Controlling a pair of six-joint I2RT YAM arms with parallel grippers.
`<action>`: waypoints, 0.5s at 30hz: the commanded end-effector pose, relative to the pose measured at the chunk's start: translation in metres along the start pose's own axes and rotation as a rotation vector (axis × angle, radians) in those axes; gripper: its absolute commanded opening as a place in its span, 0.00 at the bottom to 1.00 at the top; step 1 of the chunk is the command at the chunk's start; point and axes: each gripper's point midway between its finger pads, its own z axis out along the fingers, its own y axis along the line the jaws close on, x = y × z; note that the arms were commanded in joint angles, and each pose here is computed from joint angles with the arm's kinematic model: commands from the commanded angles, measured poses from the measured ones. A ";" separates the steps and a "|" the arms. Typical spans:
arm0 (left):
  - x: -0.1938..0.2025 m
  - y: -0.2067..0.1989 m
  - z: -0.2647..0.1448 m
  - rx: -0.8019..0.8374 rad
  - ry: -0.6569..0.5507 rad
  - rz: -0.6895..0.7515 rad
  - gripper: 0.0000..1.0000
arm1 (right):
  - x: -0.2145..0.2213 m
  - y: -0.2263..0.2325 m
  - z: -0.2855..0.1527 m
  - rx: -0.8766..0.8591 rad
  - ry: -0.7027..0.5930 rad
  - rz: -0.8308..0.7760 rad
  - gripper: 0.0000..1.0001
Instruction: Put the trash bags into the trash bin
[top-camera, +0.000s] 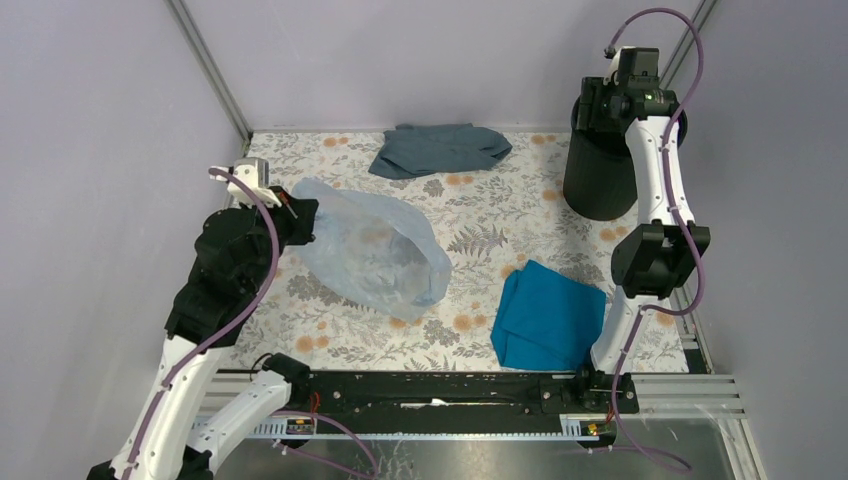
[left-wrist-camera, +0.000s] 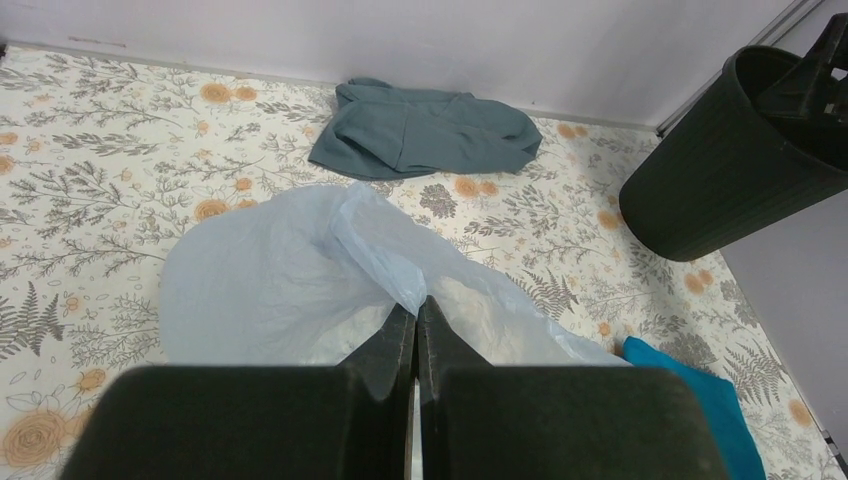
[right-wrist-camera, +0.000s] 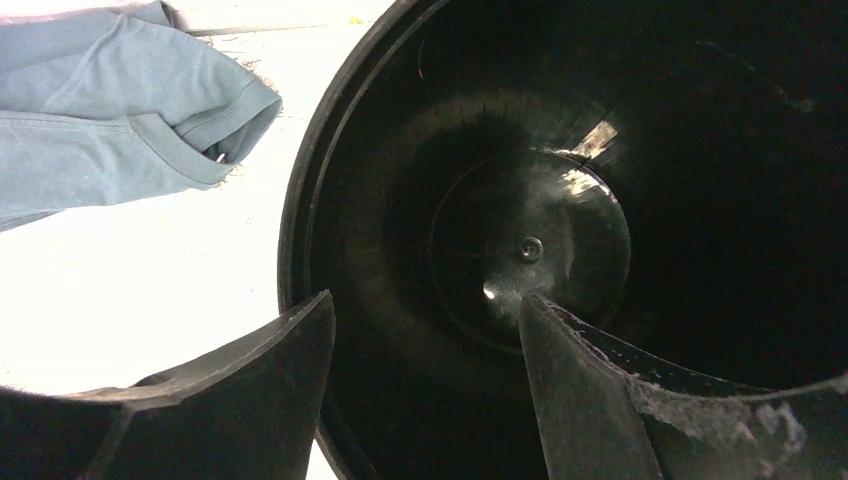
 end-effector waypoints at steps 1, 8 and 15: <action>-0.023 -0.004 -0.011 0.011 -0.069 -0.007 0.00 | -0.013 0.013 -0.006 -0.052 -0.041 0.003 0.75; -0.020 -0.005 -0.008 0.013 -0.056 -0.013 0.00 | -0.050 0.017 -0.050 -0.069 -0.134 0.064 0.84; -0.025 -0.009 -0.012 0.028 -0.068 -0.025 0.00 | -0.045 0.015 -0.039 -0.059 -0.159 0.065 0.92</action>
